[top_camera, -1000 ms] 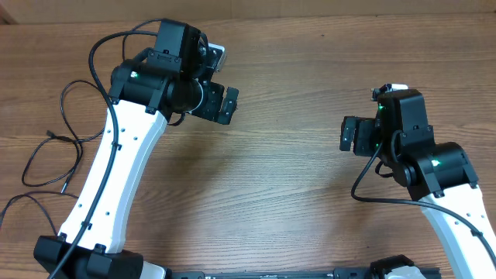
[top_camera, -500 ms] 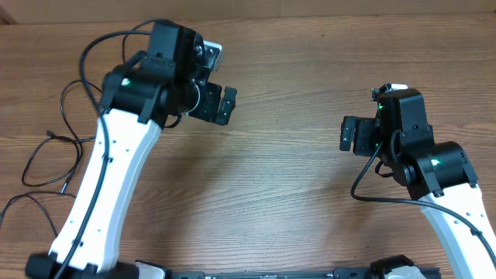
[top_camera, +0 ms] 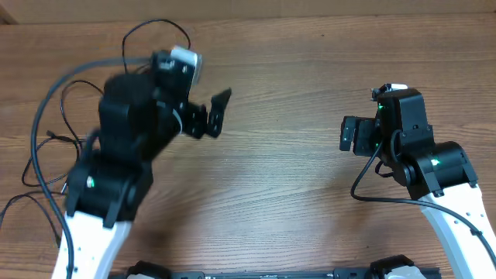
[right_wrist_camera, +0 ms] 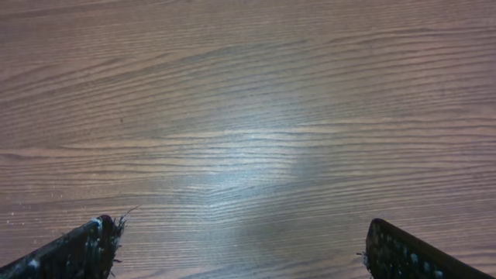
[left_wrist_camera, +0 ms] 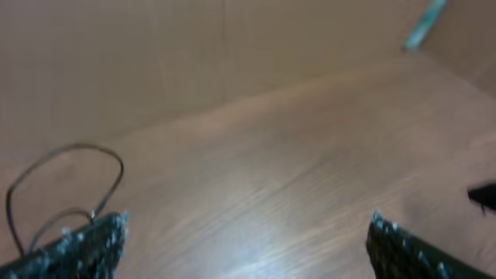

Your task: Untangle cables

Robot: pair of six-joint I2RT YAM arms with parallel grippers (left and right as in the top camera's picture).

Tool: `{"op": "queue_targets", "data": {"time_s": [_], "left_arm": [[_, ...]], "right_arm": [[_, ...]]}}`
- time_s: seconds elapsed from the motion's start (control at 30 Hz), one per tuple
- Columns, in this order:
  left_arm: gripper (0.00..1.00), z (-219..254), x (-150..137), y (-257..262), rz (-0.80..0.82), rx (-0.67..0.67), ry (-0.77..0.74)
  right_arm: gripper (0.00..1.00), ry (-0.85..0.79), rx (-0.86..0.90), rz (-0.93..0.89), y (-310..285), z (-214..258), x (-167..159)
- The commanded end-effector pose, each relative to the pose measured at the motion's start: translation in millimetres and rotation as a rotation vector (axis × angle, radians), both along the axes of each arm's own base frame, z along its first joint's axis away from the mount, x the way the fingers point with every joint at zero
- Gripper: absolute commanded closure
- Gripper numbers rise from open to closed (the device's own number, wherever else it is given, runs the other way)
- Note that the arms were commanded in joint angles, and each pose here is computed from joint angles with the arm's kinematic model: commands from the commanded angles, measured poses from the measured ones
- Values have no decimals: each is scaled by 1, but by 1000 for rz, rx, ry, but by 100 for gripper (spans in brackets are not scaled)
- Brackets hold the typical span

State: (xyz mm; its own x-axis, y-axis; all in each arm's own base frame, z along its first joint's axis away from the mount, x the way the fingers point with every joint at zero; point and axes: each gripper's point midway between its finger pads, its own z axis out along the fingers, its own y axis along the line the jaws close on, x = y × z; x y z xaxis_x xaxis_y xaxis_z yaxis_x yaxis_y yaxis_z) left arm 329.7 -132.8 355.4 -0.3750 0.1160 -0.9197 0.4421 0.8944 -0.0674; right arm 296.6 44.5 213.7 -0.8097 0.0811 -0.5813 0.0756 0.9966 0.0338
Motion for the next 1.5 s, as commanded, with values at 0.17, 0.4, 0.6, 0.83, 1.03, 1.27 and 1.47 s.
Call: {"op": "queue_targets", "data": {"time_s": [0.17, 0.4, 0.6, 0.83, 1.03, 1.27, 1.47], "left_arm": [[0, -8, -43, 10, -12, -111, -325], [0, -35, -83, 26, -4, -173, -538], [0, -70, -102, 36, 16, -189, -606], [0, -110, -107, 47, 53, -183, -631], [0, -134, -104, 47, 56, -166, -573], [0, -196, -100, 46, 57, -99, -326], [0, -195, -100, 46, 58, -98, -327]], "right_arm": [[0, -27, -8, -7, -2, 9, 4], [0, -27, -8, -7, -2, 9, 4], [0, -27, -8, -7, -2, 9, 4], [0, -27, -8, -7, -2, 9, 4], [0, -27, -8, -7, -2, 9, 4], [0, -27, -8, -7, -2, 9, 4], [0, -27, -8, -7, -2, 9, 4]]}}
